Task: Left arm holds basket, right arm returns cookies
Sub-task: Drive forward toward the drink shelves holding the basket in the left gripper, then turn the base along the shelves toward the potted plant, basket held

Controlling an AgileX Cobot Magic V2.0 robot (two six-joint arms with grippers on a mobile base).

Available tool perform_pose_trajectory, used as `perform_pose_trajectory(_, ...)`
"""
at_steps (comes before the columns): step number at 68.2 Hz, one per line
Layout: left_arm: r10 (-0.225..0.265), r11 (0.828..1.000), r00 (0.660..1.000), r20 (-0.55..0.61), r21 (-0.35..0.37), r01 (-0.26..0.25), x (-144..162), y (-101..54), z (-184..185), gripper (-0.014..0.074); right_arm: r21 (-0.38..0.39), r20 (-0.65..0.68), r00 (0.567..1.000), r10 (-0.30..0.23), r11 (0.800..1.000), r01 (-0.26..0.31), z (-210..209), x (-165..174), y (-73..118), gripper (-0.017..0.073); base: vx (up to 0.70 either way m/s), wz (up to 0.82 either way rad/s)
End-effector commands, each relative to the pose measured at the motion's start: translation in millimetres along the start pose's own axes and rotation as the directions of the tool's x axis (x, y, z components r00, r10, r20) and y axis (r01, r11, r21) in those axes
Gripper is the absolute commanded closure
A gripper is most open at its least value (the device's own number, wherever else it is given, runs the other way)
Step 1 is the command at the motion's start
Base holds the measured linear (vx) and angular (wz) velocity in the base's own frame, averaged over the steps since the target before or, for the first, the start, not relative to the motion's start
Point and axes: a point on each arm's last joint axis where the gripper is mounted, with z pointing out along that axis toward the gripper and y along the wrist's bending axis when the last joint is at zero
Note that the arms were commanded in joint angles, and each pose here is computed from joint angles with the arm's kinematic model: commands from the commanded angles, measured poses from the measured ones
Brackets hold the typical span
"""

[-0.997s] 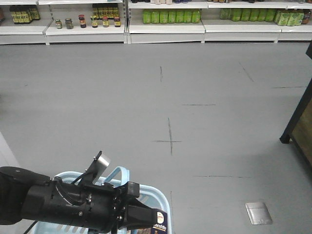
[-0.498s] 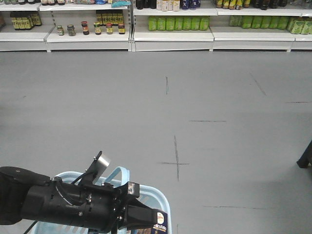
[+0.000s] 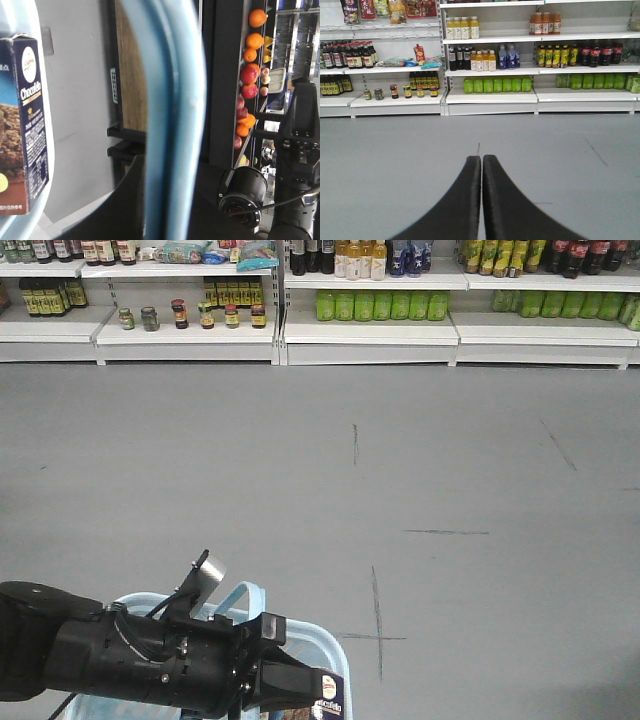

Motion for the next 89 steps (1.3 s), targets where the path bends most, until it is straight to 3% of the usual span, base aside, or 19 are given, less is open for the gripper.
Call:
perform_pose_trajectory(1,0.016,0.994,1.000,0.008,0.109,-0.017,0.0,-20.5,-6.6,0.0601,-0.005,0.081,0.997,-0.008,1.000,0.008,-1.0,-7.4,0.4,0.0568,0.41,0.03)
perform_pose_trajectory(89,0.016,0.994,1.000,0.008,0.108,-0.017,0.0,-20.5,-6.6,0.0601,-0.005,0.081,0.997,-0.008,1.000,0.008,-1.0,-7.4,0.4,0.0568,0.39,0.01)
